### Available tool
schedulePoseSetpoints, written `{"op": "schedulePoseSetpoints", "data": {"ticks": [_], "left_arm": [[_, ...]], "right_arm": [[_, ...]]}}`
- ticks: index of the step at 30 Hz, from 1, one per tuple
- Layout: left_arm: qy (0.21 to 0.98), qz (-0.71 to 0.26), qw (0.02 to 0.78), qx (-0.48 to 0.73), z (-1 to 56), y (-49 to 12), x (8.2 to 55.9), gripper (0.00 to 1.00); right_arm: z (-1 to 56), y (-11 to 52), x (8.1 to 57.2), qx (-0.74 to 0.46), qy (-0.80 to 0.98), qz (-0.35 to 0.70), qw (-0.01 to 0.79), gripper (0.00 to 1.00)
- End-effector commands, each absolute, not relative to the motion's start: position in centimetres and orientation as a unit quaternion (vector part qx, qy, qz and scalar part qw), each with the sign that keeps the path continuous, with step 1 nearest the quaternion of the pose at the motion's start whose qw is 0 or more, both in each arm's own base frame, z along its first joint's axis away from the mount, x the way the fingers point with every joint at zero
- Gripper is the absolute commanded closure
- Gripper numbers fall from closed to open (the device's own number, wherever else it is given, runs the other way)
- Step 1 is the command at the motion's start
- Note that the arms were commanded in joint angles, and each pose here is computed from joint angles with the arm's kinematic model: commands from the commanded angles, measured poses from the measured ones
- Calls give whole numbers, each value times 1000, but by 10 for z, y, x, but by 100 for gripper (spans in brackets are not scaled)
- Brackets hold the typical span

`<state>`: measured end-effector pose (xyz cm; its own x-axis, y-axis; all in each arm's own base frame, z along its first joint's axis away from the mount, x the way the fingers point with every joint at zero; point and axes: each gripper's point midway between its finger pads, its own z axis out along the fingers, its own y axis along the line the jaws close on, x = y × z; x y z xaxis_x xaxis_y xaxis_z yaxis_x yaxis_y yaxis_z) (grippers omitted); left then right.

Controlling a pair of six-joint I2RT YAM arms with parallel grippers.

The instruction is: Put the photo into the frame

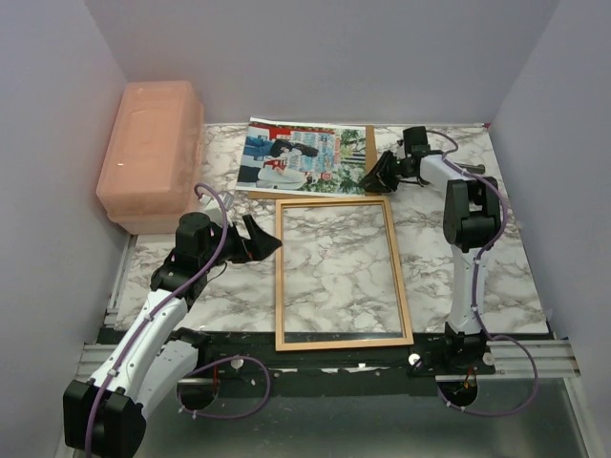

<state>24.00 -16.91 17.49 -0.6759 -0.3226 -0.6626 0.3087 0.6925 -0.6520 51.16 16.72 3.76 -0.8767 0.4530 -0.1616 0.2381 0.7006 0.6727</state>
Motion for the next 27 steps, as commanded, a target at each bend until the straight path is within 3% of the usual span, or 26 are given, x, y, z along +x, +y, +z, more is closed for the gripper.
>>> {"op": "schedulePoseSetpoints", "data": {"ticks": [1, 6, 10, 19, 27], "left_arm": [[822, -400, 406, 3, 179, -170, 238, 2], [822, -396, 409, 2, 181, -168, 237, 2], [823, -378, 424, -7, 187, -161, 238, 1], [845, -222, 476, -94, 211, -98, 245, 2], [840, -169, 502, -118, 238, -74, 244, 1]], "right_arm": [[48, 197, 505, 187, 885, 404, 133, 62], [50, 201, 509, 193, 880, 413, 136, 63], [43, 183, 507, 199, 903, 349, 153, 63], [33, 146, 500, 188, 939, 231, 170, 62], [22, 158, 495, 177, 942, 247, 142, 62]]}}
